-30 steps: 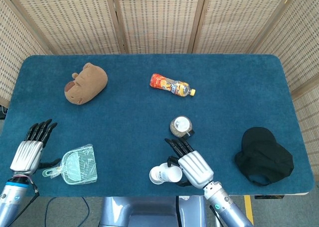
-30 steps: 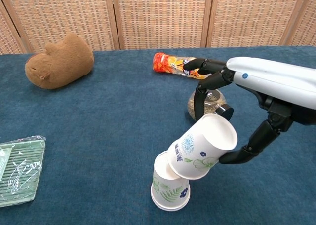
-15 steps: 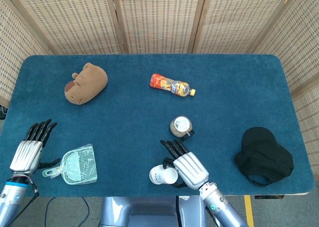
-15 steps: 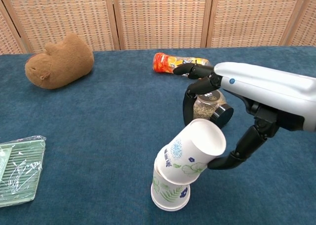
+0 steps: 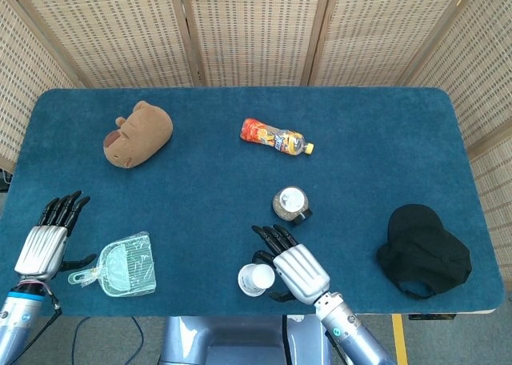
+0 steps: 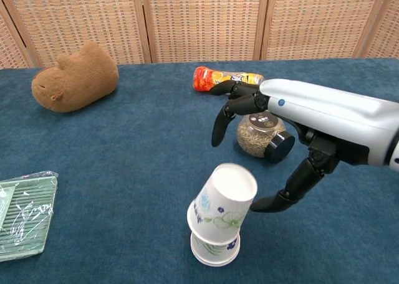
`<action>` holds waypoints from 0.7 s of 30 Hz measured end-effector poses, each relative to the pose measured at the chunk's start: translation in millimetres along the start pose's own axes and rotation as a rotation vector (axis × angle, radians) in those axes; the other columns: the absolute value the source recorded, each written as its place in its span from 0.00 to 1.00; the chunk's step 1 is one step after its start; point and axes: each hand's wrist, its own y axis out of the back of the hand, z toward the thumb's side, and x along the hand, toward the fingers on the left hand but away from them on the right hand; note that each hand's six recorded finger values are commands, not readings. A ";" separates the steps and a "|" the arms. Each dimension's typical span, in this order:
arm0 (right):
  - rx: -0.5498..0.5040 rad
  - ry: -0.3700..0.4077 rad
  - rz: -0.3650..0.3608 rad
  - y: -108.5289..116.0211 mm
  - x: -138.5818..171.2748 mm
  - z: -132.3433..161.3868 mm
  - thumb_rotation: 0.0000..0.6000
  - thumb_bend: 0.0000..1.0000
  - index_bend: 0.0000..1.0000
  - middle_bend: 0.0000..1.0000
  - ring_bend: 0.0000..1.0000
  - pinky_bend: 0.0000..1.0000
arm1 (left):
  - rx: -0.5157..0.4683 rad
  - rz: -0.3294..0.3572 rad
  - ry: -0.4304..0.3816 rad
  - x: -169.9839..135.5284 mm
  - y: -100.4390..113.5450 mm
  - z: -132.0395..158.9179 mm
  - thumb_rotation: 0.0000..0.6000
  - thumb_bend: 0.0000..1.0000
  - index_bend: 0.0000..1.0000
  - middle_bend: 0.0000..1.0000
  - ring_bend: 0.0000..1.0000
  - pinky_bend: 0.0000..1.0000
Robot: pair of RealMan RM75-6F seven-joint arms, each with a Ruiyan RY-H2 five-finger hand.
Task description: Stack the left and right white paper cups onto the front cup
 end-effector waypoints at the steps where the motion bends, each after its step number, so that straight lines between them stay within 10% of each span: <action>1: -0.001 -0.002 -0.001 0.2 0.2 -0.2 1.00 0.12 0.34 0.00 0.00 0.02 | 0.000 0.000 0.000 0.2 0.1 0.0 1.00 0.12 0.00 0.00 0.00 0.00; 21: 0.097 -0.141 -0.089 20.2 25.0 -64.8 1.00 0.12 0.15 0.00 0.00 0.00 | 0.003 0.002 -0.002 -0.7 -1.1 1.2 1.00 0.12 0.00 0.00 0.00 0.00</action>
